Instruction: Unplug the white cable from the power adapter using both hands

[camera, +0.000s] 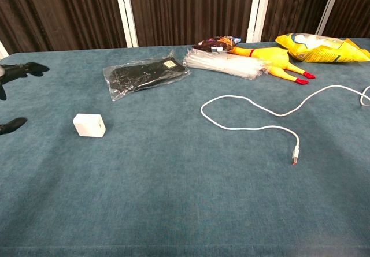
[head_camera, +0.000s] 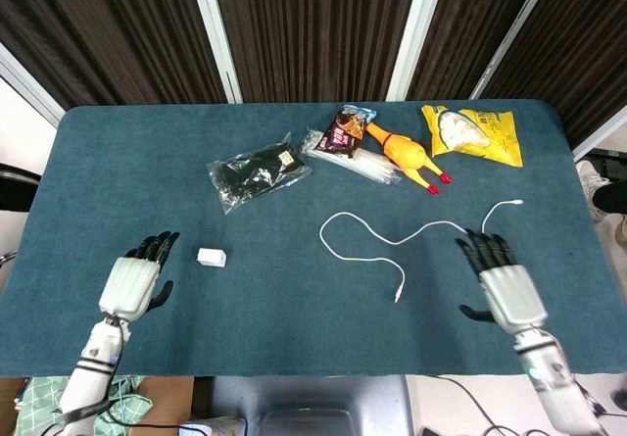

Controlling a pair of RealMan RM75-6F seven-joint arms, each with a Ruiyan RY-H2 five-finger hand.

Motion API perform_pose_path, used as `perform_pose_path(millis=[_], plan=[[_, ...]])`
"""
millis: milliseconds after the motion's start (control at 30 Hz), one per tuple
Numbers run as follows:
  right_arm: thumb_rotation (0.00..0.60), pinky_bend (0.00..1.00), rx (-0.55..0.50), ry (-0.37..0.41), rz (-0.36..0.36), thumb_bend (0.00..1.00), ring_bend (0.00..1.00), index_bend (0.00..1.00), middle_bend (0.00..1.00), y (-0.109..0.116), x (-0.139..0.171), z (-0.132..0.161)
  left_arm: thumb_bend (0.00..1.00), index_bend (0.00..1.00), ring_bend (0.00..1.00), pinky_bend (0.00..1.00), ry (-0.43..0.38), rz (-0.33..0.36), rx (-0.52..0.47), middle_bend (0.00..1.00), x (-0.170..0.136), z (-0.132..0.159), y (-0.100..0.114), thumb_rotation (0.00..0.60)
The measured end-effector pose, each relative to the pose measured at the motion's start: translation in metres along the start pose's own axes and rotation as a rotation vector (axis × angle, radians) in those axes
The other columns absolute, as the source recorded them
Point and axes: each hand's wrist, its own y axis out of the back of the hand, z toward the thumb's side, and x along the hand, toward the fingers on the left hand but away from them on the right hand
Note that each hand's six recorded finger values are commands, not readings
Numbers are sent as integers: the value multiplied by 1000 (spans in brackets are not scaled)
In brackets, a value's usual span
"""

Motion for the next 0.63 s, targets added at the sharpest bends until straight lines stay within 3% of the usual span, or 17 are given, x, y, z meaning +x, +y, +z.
perform_pose_path(millis=[267, 467, 633], plan=[[600, 0, 77, -82, -90, 157, 0, 0, 0, 5, 72, -33, 412, 0, 0, 76, -26, 28, -107, 0, -52, -38, -7, 600], [600, 0, 71, -115, -147, 156, 0, 0, 0, 16, 87, -44, 402, 0, 0, 63, -14, 26, -209, 0, -78, -71, -5, 600], [600, 0, 35, -116, -121, 155, 0, 0, 0, 15, 88, -50, 406, 0, 0, 63, -45, 11, -220, 0, -96, -87, 3, 600]])
